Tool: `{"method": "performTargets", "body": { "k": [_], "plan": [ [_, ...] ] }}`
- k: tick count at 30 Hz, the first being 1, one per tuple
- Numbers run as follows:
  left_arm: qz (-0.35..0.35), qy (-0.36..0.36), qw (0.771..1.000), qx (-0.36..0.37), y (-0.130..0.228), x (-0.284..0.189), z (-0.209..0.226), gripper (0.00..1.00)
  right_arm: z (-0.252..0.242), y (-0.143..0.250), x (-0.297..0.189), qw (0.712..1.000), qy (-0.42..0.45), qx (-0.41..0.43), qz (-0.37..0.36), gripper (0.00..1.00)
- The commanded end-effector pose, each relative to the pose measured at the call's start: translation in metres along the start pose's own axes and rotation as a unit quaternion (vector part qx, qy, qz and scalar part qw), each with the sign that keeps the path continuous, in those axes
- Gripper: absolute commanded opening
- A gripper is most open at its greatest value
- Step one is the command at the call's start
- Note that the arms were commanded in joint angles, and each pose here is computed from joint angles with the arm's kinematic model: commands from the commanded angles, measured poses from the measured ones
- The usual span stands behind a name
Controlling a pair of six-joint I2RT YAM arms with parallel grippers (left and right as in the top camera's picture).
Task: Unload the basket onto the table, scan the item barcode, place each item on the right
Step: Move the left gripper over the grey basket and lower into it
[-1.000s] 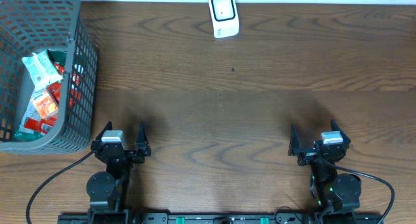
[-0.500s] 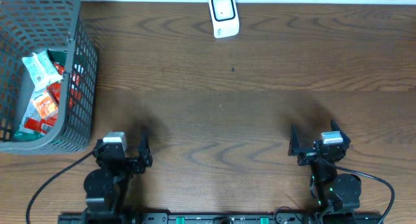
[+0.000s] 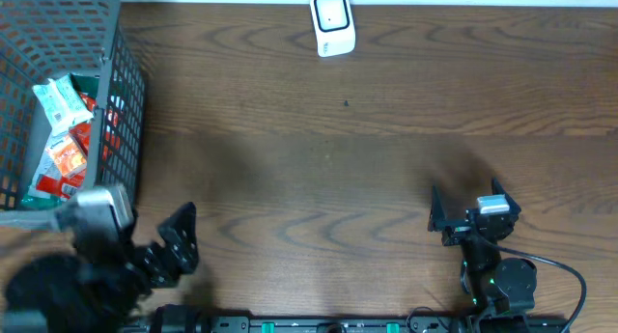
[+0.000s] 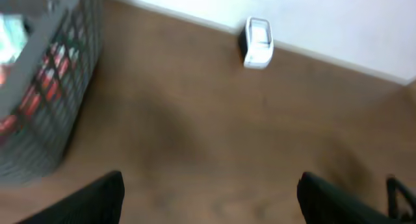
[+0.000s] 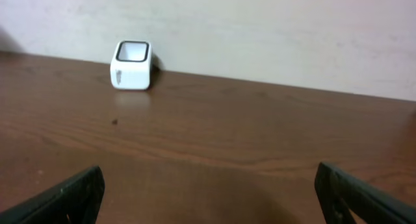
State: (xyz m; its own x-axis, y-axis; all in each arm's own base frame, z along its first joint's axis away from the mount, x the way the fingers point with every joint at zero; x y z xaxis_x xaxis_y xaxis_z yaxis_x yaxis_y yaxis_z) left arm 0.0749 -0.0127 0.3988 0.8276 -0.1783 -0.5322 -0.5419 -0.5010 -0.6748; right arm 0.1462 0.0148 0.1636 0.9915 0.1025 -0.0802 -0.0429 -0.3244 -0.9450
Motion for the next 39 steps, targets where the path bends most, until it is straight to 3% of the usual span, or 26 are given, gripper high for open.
{"method": "performTargets", "body": {
  "k": [1, 4, 8, 10, 12, 15, 18, 22, 24, 29, 39],
  "plan": [
    [0.048, -0.019, 0.998, 0.039, -0.054, -0.001, -0.033, 0.99, 0.0, 0.001, 0.0, 1.0, 0.003, -0.003, 0.002, 0.99],
    [0.085, -0.023, 0.996, 0.032, -0.094, 0.008, -0.056, 0.99, 0.0, 0.001, 0.0, 1.0, 0.003, -0.003, 0.002, 0.99],
    [0.098, -0.067, 0.992, 0.046, -0.117, 0.034, -0.059, 0.98, 0.0, 0.001, 0.0, 1.0, 0.003, -0.003, 0.002, 0.99],
    [0.091, -0.115, 0.989, 0.016, -0.126, 0.053, -0.052, 0.83, 0.0, 0.001, 0.0, 1.0, 0.003, -0.003, 0.002, 0.99],
    [0.076, -0.173, 0.981, -0.04, -0.133, 0.065, -0.043, 0.76, 0.0, 0.001, 0.0, 1.0, 0.003, -0.003, 0.002, 0.99],
    [0.039, -0.269, 0.958, -0.094, -0.145, 0.078, -0.022, 0.71, 0.0, 0.001, 0.0, 1.0, 0.003, -0.003, 0.002, 0.99],
    [0.022, -0.318, 0.937, -0.14, -0.153, 0.082, -0.003, 0.67, 0.0, 0.001, 0.0, 1.0, 0.003, -0.003, 0.002, 0.99],
    [0.012, -0.357, 0.913, -0.194, -0.161, 0.085, 0.023, 0.68, 0.0, 0.001, 0.0, 1.0, 0.003, -0.003, 0.002, 0.99],
    [0.007, -0.375, 0.9, -0.223, -0.165, 0.086, 0.037, 0.75, 0.0, 0.001, 0.0, 1.0, 0.003, -0.003, 0.002, 0.99],
    [-0.005, -0.41, 0.873, -0.263, -0.174, 0.084, 0.067, 0.79, 0.0, 0.001, 0.0, 1.0, 0.003, -0.003, 0.002, 0.99],
    [0.042, -0.46, 0.836, -0.296, -0.187, 0.122, 0.123, 0.84, 0.0, 0.001, 0.0, 1.0, 0.003, -0.003, 0.002, 0.99]
  ]
}}
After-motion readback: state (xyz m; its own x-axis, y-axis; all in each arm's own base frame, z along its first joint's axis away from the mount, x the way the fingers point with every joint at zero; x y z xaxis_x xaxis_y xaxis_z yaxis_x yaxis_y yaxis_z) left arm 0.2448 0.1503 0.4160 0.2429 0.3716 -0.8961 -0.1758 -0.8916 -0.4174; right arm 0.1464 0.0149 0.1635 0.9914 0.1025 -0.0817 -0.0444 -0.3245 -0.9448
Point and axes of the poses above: each gripper's point midway between its finger pads, its own x axis out along the fingers, its own z axis along the line the jaws close on, y = z × x, the point moved 10 cm from there along -x, back along the fingers, and after that the axes turned 15 degrees about -x, right-handed, at the moved point
